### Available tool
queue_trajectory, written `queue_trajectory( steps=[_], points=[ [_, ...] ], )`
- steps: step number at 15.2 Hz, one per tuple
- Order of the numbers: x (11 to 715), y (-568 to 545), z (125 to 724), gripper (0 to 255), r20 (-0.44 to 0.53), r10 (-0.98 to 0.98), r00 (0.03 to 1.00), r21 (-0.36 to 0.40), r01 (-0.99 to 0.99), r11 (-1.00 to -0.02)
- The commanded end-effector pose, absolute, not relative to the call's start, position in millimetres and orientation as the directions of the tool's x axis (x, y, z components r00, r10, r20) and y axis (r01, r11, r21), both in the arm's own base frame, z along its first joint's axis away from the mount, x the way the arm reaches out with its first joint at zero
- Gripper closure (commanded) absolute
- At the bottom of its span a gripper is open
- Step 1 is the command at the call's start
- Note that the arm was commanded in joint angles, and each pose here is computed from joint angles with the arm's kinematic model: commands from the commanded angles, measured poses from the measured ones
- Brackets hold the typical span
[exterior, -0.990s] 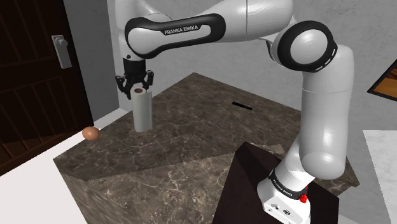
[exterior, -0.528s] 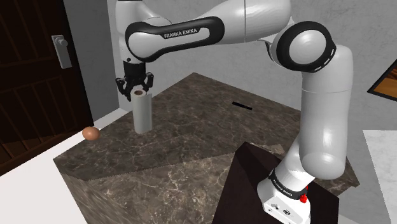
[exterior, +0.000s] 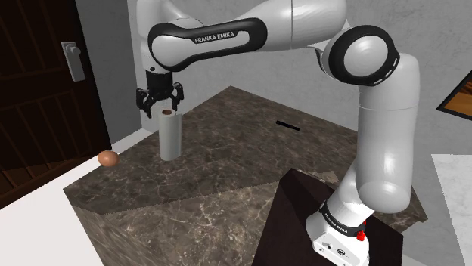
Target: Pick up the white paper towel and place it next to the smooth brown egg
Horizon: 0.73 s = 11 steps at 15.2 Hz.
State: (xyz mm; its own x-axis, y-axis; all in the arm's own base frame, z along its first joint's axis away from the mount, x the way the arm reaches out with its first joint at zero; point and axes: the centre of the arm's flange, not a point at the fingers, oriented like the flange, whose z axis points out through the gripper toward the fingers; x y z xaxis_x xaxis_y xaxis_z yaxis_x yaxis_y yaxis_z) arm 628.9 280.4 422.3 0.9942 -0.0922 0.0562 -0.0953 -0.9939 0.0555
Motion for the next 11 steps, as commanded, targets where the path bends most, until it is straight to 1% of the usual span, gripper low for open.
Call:
queue_trajectory(
  steps=[1,3,11],
  points=[
    [627.1,280.7,442.9,0,0.056,-0.092,0.994,0.056,-0.095,-0.994],
    [625.9,282.1,466.4,0,0.056,-0.092,0.994,0.056,-0.095,-0.994],
    [625.9,282.1,466.4,0,0.056,-0.092,0.994,0.056,-0.095,-0.994]
  ],
)
